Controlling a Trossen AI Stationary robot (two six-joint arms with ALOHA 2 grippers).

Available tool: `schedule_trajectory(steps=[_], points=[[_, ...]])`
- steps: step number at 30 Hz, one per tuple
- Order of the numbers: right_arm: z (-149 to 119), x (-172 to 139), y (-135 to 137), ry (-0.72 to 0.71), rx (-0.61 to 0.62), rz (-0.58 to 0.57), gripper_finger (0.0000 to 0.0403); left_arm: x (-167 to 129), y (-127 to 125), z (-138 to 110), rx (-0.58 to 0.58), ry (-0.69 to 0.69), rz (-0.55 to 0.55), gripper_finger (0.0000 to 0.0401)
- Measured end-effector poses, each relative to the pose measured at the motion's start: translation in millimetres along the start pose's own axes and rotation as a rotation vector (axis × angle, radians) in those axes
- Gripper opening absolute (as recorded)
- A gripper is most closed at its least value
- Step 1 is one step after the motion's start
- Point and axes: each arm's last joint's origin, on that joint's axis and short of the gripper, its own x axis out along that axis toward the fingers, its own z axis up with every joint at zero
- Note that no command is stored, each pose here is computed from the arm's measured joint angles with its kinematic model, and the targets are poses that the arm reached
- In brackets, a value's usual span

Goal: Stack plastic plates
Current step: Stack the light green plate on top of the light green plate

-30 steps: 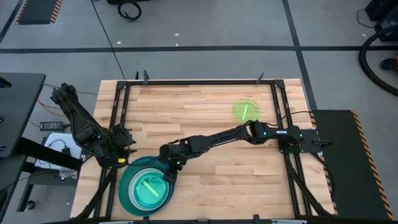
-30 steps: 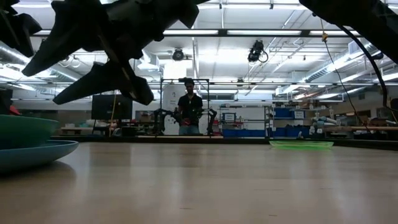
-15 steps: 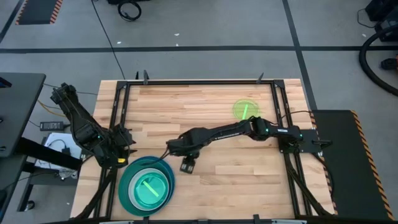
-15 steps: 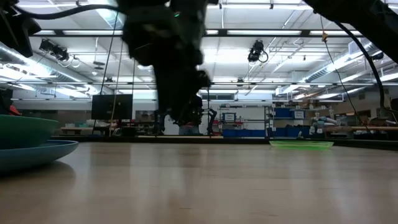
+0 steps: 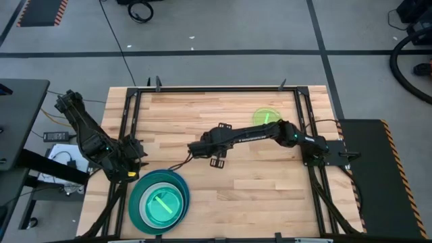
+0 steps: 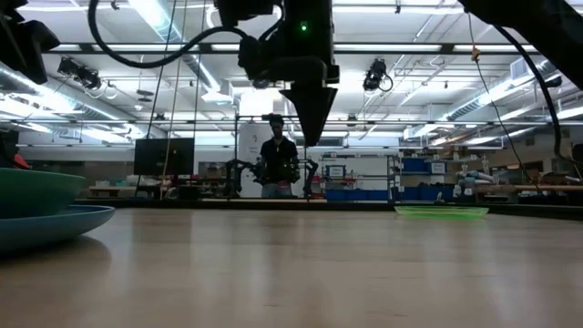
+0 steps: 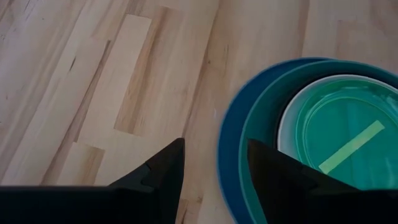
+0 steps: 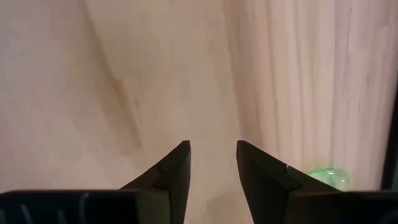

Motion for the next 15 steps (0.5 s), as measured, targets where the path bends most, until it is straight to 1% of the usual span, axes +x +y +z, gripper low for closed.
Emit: schedule_trajectory(steps=[2,9,12,15], points=[[2,1,-5,0.0,-0.009,-0.009,0.0134,0,0,0,-0.001,0.0,-0.001,0.0181],[6,1,-26,-0.027,-0.027,-0.093,0.0119,0,0,0,-0.002,0.001,0.0,0.0181],[5,2,-43,-0.027,-0.026,-0.149,0.0116,0,0,0,-0.002,0.001,0.0,0.0181],[-5,4,-68,0.009,0.016,-0.193,0.0113,0,0,0,-0.002,0.001,0.0,0.0181]])
